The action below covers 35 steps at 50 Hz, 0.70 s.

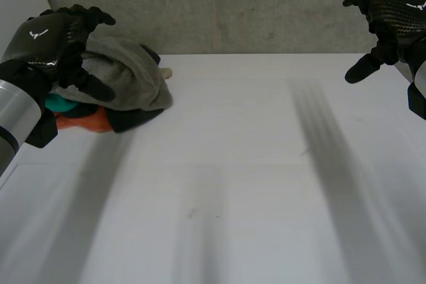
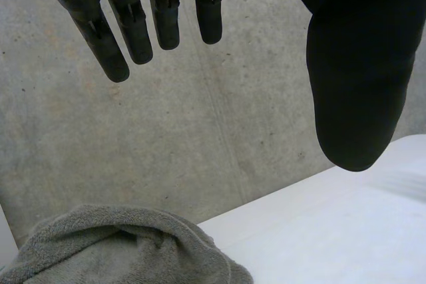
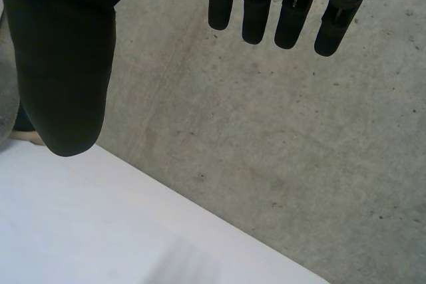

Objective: Fold the laundry.

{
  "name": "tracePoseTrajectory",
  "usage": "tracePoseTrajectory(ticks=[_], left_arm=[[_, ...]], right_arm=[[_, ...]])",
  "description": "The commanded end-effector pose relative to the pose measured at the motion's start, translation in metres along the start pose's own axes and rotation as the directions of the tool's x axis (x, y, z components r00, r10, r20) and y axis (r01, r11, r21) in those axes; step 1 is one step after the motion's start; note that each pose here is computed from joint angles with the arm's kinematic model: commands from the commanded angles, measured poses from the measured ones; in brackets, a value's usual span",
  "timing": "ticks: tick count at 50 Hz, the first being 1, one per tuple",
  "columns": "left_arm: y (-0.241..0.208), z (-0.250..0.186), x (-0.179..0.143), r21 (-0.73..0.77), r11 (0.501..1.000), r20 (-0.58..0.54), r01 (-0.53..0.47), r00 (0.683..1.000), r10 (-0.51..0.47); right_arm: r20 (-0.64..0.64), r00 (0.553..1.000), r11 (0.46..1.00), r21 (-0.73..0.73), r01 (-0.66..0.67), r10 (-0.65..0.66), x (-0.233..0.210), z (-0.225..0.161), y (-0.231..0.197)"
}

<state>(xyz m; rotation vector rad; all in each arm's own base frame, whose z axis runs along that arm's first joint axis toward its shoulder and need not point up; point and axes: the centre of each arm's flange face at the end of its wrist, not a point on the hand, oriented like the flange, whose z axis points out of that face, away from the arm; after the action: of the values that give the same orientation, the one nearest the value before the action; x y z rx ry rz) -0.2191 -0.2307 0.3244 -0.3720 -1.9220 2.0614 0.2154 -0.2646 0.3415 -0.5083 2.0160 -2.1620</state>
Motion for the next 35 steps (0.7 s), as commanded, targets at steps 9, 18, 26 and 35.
tracePoseTrajectory(ticks=[9, 18, 26, 35], left_arm=[[0.001, -0.001, 0.001, -0.004, 1.0, -0.002, 0.0, 1.0, 0.0], [-0.004, 0.006, 0.0, 0.037, 0.999, 0.003, -0.018, 1.0, 0.018], [0.016, 0.069, -0.02, 0.028, 0.985, 0.131, -0.17, 0.978, 0.165], [0.087, 0.157, -0.068, -0.14, 0.835, 0.179, -0.533, 0.815, 0.551]], right_arm=[[0.002, 1.0, 1.0, -0.004, -0.003, 0.003, 0.0, 0.0, 0.002], [0.004, 1.0, 1.0, -0.005, -0.001, 0.001, -0.001, 0.0, 0.002], [0.008, 1.0, 1.0, 0.0, 0.004, -0.004, -0.001, 0.0, 0.001], [0.018, 1.0, 1.0, -0.026, 0.006, -0.006, -0.002, 0.003, 0.009]])
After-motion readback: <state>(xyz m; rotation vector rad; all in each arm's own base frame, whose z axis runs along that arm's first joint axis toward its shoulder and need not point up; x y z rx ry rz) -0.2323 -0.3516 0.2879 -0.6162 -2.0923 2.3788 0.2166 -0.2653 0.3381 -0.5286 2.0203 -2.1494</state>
